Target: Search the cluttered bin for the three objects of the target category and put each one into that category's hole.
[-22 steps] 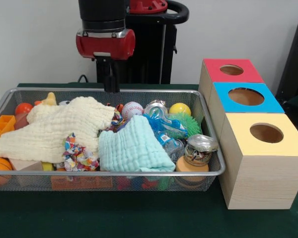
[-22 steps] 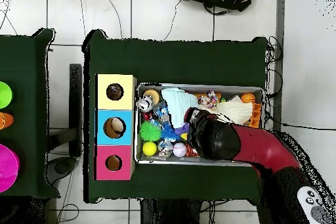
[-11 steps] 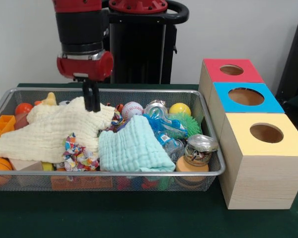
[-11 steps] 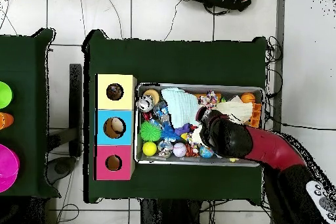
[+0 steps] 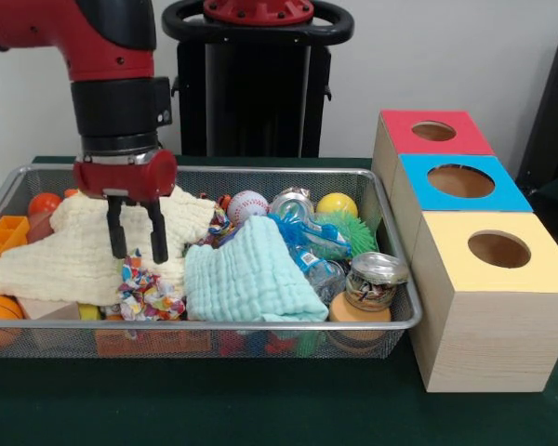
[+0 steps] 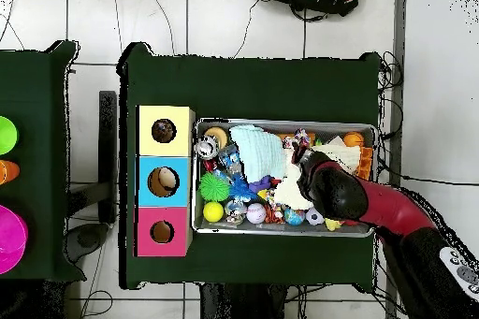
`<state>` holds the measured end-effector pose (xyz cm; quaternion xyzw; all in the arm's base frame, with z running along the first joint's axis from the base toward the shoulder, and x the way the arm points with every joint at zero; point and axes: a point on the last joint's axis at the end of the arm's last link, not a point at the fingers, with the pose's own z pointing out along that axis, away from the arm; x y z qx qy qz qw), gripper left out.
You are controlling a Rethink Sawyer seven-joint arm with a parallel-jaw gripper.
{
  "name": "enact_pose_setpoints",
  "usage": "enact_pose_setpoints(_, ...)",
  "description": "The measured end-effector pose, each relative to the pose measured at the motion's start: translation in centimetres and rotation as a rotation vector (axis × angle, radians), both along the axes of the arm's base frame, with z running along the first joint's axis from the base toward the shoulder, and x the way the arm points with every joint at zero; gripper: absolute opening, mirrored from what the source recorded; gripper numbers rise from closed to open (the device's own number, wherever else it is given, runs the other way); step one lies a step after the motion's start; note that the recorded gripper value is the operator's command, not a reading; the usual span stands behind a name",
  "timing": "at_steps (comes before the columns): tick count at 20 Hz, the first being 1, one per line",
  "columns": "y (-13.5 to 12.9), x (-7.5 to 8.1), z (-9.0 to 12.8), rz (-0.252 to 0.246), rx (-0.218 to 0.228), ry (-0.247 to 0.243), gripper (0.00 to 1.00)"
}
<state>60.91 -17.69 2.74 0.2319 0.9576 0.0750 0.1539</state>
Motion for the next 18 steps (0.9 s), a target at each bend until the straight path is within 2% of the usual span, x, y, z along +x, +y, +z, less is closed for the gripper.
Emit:
enact_pose_setpoints(5, -0.4, 0.5, -1.2, -0.023, 0.050, -0.015, 1.00)
enact_pose_setpoints(18, 1.2, 1.7, -1.1, -0.008, 0.095, -0.040, 1.00)
